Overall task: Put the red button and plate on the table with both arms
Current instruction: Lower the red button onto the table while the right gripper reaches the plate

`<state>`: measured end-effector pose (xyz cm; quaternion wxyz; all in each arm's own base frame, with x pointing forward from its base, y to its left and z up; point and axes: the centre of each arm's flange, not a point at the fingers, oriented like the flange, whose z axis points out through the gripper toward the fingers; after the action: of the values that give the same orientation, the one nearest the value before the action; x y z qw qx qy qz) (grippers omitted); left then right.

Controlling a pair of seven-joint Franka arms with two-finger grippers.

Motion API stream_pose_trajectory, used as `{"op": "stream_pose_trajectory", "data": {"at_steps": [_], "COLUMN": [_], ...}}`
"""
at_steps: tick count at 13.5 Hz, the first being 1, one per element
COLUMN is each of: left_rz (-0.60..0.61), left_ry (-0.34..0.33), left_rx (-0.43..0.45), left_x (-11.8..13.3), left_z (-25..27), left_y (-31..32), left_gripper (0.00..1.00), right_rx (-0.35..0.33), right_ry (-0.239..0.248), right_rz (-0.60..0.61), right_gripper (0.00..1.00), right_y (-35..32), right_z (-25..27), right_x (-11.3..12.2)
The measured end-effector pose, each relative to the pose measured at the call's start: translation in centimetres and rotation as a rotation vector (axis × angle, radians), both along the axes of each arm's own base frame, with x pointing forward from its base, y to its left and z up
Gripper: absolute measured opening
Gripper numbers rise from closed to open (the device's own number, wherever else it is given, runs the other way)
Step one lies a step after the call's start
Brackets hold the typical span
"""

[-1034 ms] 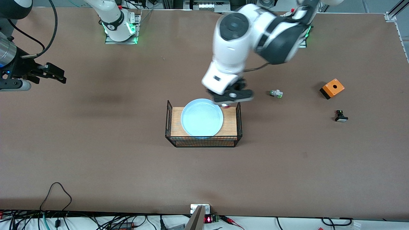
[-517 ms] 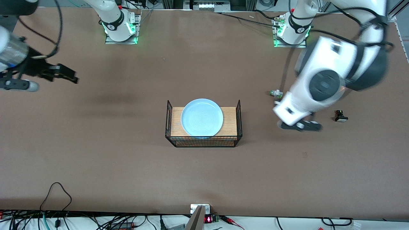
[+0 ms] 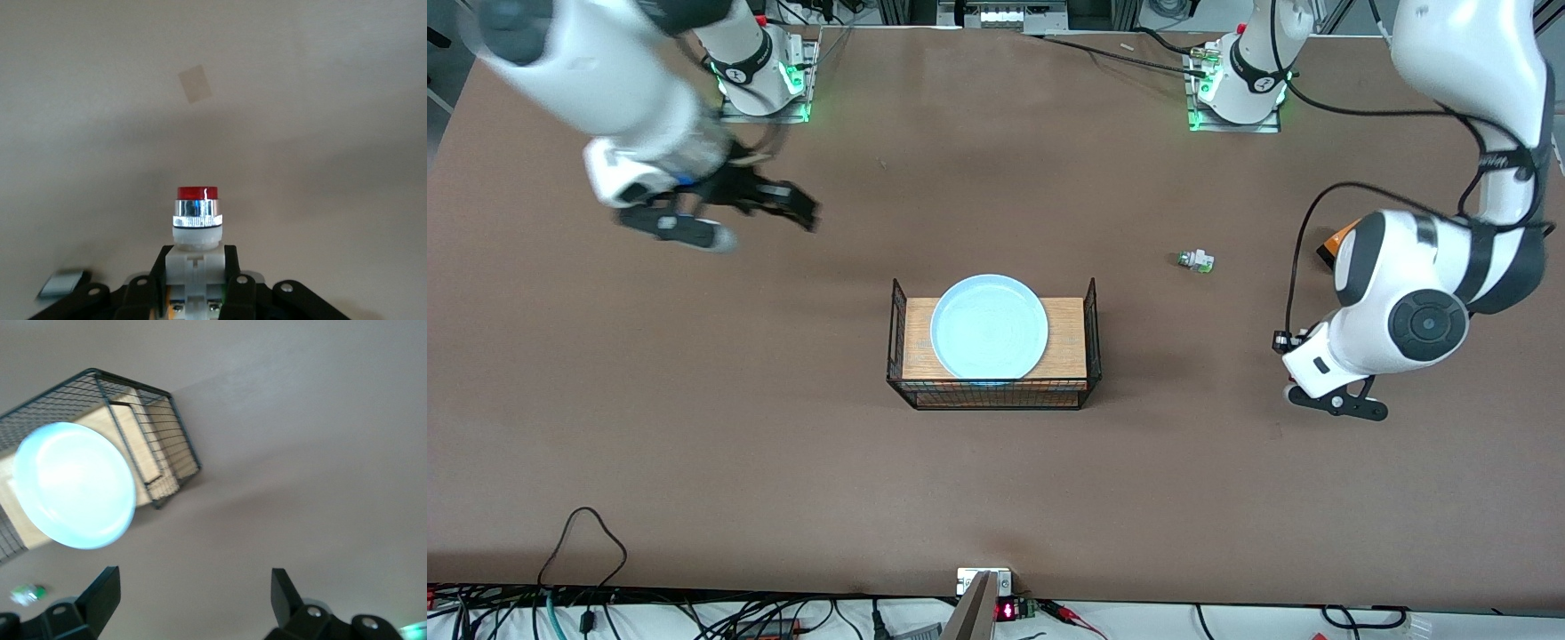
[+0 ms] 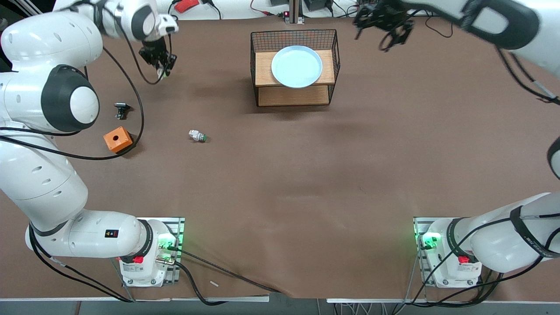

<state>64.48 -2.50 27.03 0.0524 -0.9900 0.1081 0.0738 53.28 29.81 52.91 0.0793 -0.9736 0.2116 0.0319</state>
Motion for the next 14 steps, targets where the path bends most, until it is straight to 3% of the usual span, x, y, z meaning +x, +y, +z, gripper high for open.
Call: {"op": "stream_pose_trajectory", "data": {"at_steps": [3,6,9,10,14], "left_rz": [-0.014,-0.012,-0.009,-0.004,-0.008], "left_ry": [-0.097,-0.099,-0.105,-0.101,-0.095], "left_rx": [-0.035,-0.046,-0.051,-0.051,-0.05], "left_x": [-2.3,-4.3,-4.5,-4.5,-3.9], "left_z": [-5.1,-7.9,-8.9,-9.2,-7.5], "left_y": [1.9,2.3,2.6,2.8,2.3], "left_gripper": [0.33,0.33,0.38,0.54,0.92], "right_rx": [0.014,0.036,0.027,0.004,-0.029], "right_ry": [0.0,0.0,0.024,0.039,0.063], "right_rz": [-0.121,-0.276,-0.405,-0.445,-0.488], "right_gripper": [1.0,1.0,1.0,1.0,1.0], "right_y": [4.9,10.9,12.7,12.2,11.6], "right_z": [-2.9,-6.2,-9.7,-12.0,-15.8], "right_x": [-0.2,-1.1,-0.1,1.0,2.3]}}
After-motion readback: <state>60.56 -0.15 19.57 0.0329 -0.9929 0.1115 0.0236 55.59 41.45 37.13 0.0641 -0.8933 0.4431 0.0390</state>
